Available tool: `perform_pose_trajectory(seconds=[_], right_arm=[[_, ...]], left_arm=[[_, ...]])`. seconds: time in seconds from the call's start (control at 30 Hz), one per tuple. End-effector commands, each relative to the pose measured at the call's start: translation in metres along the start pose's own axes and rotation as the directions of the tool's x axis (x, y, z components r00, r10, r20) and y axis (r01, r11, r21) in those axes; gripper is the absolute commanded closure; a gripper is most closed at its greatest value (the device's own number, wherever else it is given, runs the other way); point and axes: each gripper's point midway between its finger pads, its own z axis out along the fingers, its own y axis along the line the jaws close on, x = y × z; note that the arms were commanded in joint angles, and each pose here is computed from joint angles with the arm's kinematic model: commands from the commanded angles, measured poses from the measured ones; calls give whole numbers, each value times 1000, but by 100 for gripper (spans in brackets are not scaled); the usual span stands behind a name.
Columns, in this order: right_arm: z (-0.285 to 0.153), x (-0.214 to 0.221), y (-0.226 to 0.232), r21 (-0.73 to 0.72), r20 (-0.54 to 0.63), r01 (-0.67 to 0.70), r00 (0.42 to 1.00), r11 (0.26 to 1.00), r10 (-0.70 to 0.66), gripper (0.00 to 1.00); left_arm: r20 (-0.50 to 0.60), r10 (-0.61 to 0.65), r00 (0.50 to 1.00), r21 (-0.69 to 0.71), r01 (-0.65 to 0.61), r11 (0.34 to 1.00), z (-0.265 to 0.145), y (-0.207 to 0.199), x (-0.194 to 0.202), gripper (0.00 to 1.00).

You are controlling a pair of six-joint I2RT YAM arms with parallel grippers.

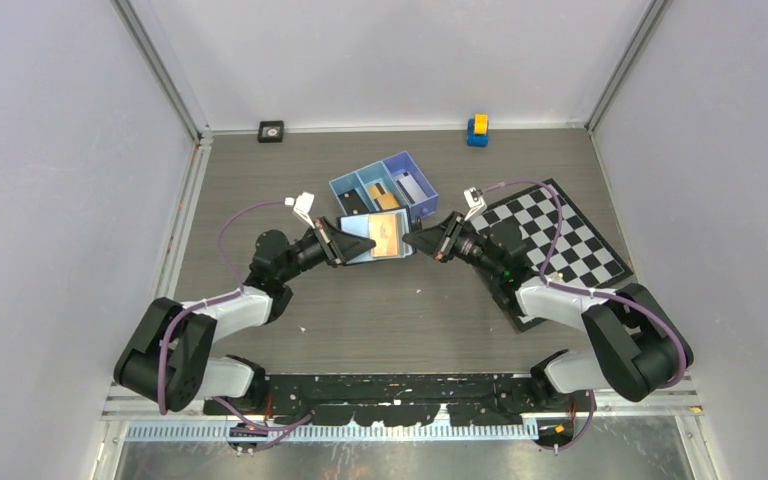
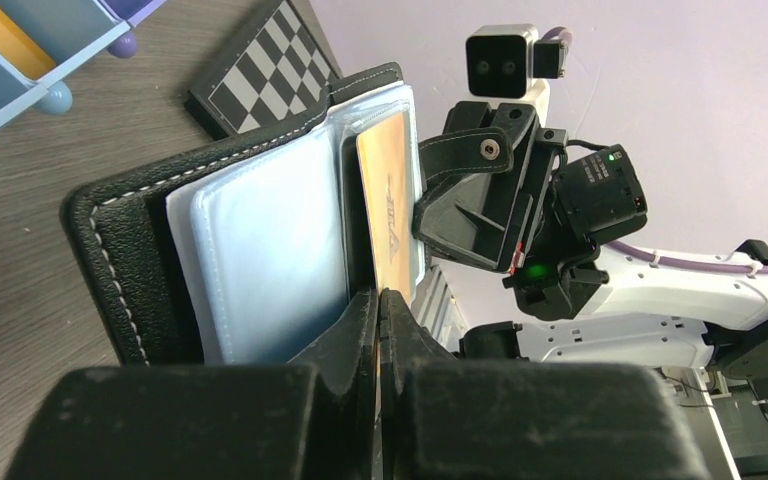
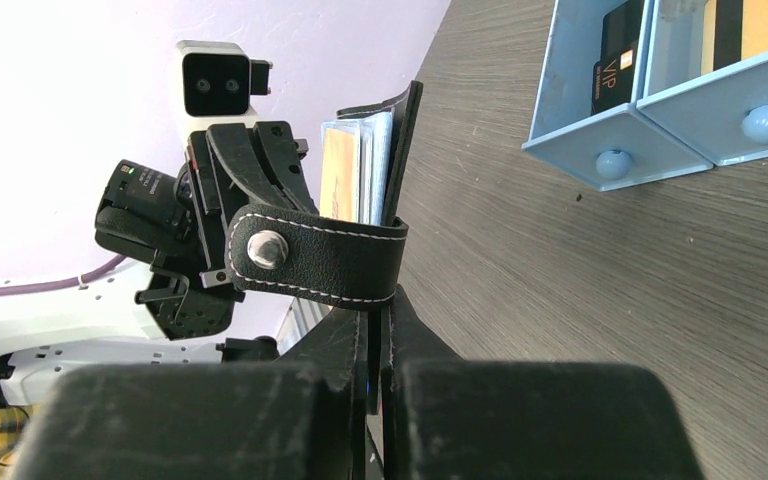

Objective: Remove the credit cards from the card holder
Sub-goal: Remove the credit card from the card holder.

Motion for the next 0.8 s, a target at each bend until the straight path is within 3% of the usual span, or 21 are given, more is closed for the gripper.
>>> perform_pose_trajectory(seconds=[0.0,0.17,0.27,0.37,0.77], right_arm=[[-4,-15,10,-27,55,32,998,999,-31,100],[-6,-16,9,-24,60,27,998,999,-26,99],[-3,-12,16,-73,25,20,1000,997,-18,73],[1,-10,22,-130,9,-3,1000,992,4,64],[10,-2,21,-167,-43,-55,998,984,48,51]], left_arm=[[70,28,997,-12,-28,1000,1,3,-20,100],[65,20,998,-32,-18,999,2,8,-18,100],[41,27,999,8,-27,1000,4,0,-17,100],[22,12,1000,69,-13,997,7,-9,-16,100],[3,17,1000,191,-17,981,11,-31,-13,100]])
